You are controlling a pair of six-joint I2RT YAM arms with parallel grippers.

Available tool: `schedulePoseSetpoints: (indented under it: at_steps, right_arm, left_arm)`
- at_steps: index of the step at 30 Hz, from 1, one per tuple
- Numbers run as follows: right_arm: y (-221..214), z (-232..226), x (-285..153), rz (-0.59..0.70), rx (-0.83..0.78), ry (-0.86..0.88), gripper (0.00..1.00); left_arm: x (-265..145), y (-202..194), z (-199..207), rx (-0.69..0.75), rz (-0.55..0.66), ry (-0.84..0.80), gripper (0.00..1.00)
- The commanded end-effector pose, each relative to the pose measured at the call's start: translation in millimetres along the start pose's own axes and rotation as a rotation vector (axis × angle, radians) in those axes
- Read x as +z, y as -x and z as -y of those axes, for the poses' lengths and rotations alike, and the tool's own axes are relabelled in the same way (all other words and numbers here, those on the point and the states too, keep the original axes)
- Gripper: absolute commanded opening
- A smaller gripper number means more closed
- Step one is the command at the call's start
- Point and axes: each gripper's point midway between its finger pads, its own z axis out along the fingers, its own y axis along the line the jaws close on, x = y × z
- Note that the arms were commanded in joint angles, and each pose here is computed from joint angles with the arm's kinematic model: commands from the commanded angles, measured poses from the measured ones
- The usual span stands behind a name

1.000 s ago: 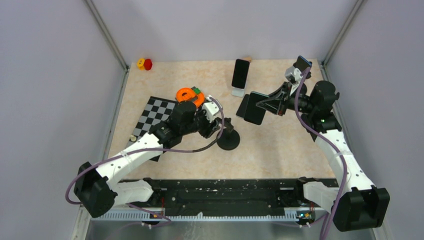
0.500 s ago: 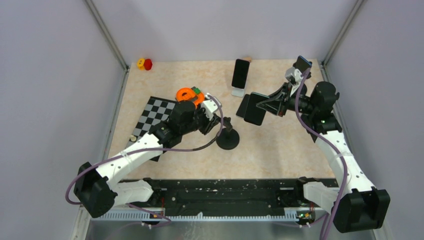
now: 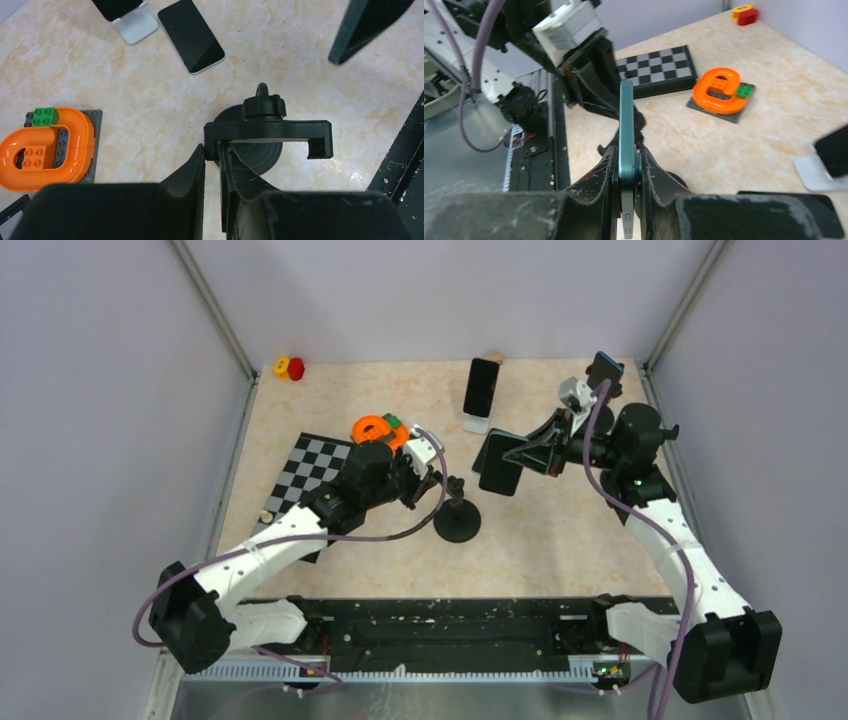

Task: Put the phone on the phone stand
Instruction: Install the phone on the phone stand.

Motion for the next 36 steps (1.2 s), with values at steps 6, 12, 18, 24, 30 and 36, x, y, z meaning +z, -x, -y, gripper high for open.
schedulePoseSetpoints:
  at_steps: [6, 12, 18, 24, 30, 36]
  right_arm:
    - [27, -56, 37, 0.029, -0.222, 0.298, 0.0]
    - [10, -86, 62, 0.009, -0.321, 0.458, 0.0]
    - [-5, -98, 86, 0.005, -0.392, 0.552, 0.0]
    - [-20, -92, 114, -0.022, -0.445, 0.606, 0.0]
    - [-42, -93, 134, -0.061, -0.432, 0.656, 0.0]
    - [-52, -86, 142, -0.079, -0.428, 0.647, 0.0]
  left_arm:
    - [9, 19, 1, 0.008, 0.039, -0.023, 0.0]
    - [7, 20, 6, 0.003, 0.034, -0.068, 0.0]
    - [8, 21, 8, -0.033, 0.033, -0.119, 0.0]
    - [9, 20, 11, -0.059, 0.026, -0.167, 0.0]
    - [9, 23, 10, -0.051, 0.03, -0.177, 0.0]
    - [11, 21, 12, -0.059, 0.023, -0.191, 0.0]
